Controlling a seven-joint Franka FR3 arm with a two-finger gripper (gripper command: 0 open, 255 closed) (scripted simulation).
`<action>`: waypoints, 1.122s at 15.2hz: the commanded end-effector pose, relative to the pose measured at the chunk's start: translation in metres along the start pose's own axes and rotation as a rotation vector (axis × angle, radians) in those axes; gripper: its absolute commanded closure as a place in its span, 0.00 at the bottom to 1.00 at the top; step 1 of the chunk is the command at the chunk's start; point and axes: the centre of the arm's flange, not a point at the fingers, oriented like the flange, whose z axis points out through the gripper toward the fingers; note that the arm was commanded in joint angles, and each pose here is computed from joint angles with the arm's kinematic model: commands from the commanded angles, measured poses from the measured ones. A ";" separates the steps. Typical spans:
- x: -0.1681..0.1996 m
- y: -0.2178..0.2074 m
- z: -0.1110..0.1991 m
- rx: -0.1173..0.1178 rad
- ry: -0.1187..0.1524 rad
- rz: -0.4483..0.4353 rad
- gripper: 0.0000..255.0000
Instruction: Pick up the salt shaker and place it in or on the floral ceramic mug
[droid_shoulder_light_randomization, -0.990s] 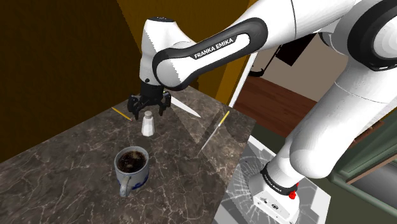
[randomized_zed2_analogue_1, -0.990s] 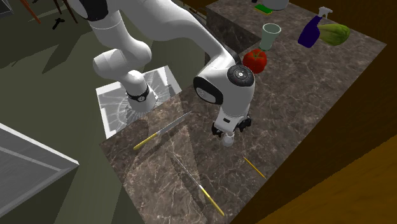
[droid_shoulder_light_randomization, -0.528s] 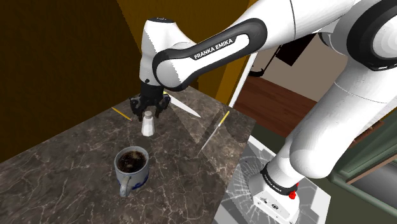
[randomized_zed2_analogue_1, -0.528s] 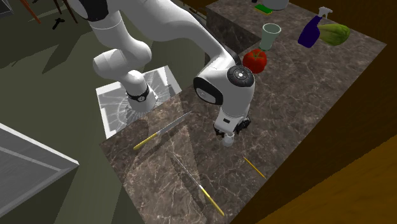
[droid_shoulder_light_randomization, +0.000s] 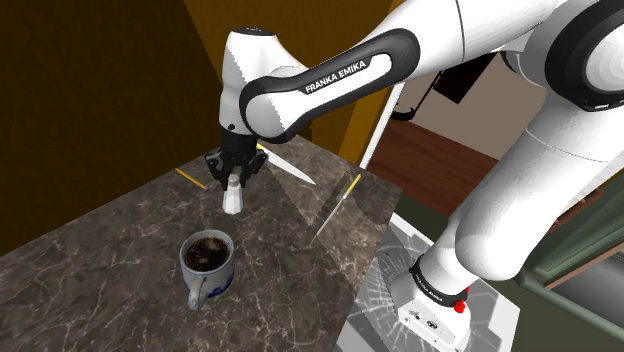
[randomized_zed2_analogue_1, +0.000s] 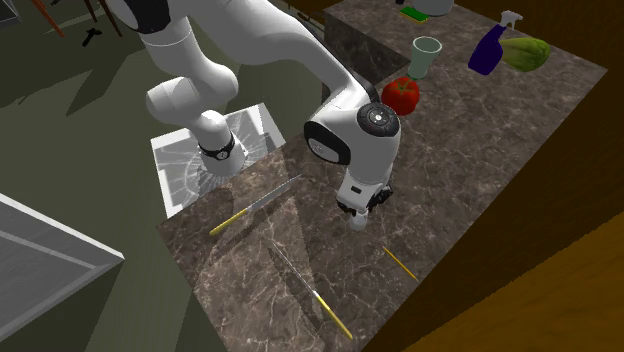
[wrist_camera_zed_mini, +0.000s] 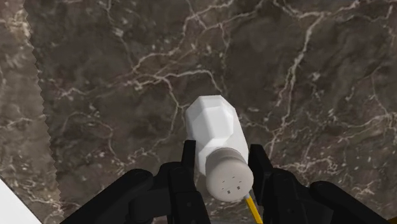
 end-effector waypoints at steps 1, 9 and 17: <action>0.000 0.000 0.000 0.000 0.000 0.000 1.00; 0.000 -0.003 -0.042 0.000 0.000 0.000 1.00; 0.001 -0.007 -0.084 0.000 0.000 0.000 1.00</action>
